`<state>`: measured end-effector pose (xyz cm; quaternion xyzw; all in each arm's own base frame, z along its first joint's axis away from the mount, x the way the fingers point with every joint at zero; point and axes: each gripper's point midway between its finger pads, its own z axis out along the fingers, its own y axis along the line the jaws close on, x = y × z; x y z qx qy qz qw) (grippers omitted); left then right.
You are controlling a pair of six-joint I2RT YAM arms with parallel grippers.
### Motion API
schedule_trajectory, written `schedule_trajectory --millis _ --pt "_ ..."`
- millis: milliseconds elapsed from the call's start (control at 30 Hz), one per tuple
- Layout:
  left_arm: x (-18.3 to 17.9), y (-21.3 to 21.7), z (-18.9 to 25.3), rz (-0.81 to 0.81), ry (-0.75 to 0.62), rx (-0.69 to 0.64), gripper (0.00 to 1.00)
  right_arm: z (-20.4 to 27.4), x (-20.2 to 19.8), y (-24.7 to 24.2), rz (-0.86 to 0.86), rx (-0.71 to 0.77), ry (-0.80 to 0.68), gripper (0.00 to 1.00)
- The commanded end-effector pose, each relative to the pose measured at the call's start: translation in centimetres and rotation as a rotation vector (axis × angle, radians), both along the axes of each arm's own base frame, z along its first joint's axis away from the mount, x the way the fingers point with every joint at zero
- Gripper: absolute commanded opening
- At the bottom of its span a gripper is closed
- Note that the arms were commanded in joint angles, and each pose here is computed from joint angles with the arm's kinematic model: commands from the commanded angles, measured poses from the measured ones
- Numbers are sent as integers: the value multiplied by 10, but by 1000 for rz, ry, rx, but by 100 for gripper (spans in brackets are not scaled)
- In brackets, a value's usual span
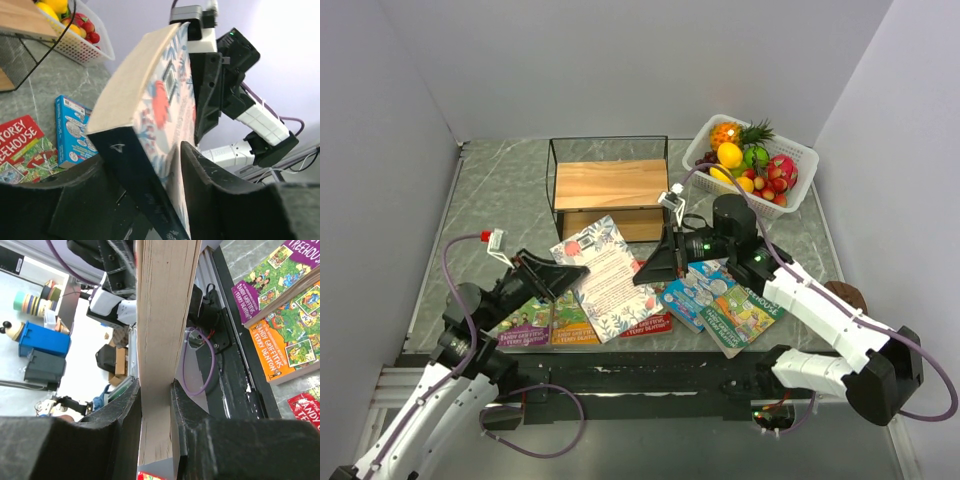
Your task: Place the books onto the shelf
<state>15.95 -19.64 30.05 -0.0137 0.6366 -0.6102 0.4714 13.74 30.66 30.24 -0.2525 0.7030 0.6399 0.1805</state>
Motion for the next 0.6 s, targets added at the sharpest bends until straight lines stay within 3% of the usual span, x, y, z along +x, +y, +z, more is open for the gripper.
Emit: schedule_trajectory --millis 0,67,100,200,233,267,300,333,400,567 --pt "-14 -1 33 -43 -138 34 44 18 -3 -3 47 63 -78 0" --pt "-16 -3 37 -55 -160 39 21 18 -3 -3 50 62 -85 0" --pt "-16 -3 41 -62 -168 40 1 18 -2 -2 45 59 -84 0" --pt "-14 -6 54 -69 -194 33 1 21 4 -3 11 42 -106 0" --pt "-6 -6 55 -43 -179 40 1 20 11 -4 -34 13 -113 35" --pt "2 -4 60 -5 -176 49 1 20 17 -6 -79 -18 -118 52" --pt "7 1 73 39 -193 80 1 20 24 -7 -124 -46 -134 63" --pt "27 4 74 116 -164 109 1 28 45 -11 -245 -74 -196 82" --pt "46 9 95 191 -177 169 1 25 60 -23 -375 -148 -199 99" --pt "96 31 154 442 -230 218 1 40 108 -66 -771 -235 -267 99"
